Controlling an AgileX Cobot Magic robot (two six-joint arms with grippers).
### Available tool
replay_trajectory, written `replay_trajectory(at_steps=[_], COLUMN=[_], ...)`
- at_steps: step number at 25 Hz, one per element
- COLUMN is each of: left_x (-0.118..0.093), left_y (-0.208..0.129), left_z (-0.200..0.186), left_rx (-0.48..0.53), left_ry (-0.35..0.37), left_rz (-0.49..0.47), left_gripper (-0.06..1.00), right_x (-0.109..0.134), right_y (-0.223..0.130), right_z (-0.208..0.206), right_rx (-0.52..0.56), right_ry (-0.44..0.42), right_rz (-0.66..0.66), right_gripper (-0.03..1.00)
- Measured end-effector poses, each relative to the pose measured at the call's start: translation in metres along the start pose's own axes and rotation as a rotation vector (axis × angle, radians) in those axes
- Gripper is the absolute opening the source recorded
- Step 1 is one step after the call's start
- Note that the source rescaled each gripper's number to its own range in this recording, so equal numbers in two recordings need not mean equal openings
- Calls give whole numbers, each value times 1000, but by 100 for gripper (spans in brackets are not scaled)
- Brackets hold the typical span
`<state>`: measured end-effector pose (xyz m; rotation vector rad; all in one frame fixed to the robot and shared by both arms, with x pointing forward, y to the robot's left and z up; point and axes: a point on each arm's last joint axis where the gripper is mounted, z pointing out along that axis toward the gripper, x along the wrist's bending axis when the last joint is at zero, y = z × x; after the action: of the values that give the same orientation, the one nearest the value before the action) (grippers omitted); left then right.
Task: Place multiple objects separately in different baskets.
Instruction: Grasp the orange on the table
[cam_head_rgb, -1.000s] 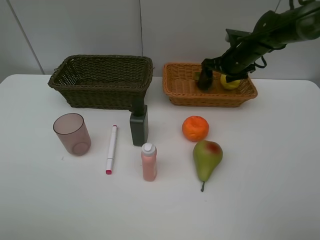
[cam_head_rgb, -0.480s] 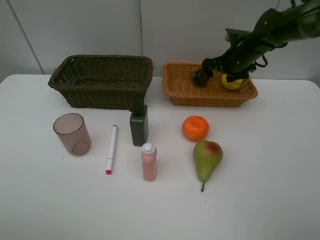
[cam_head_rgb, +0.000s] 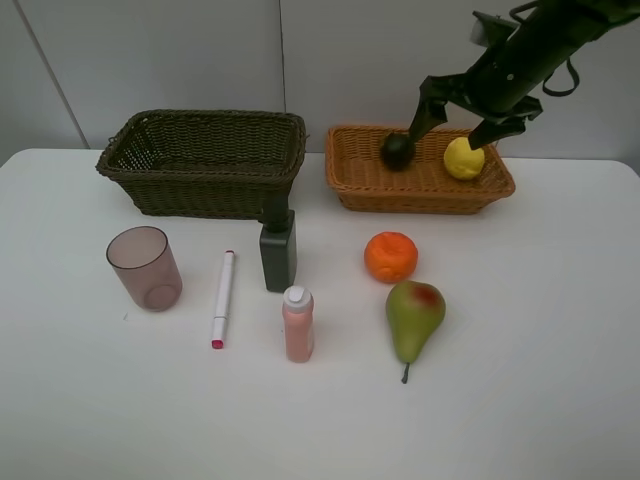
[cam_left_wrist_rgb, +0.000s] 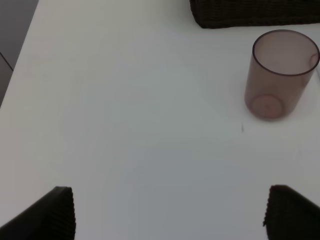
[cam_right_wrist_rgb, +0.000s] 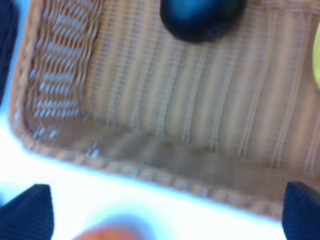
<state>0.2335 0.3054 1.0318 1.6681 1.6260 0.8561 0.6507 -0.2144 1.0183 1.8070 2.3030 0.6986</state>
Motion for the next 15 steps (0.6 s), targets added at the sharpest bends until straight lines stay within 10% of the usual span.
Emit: replay_trajectory(at_steps=[15], left_x=[0], left_y=[0], left_z=[0], left_rx=[0], left_ry=[0], left_rz=[0], left_gripper=[100], right_x=[78], right_y=[-21], right_z=[3], right_rx=[175], right_ry=[-35], right_rz=[-156], right_gripper=[86])
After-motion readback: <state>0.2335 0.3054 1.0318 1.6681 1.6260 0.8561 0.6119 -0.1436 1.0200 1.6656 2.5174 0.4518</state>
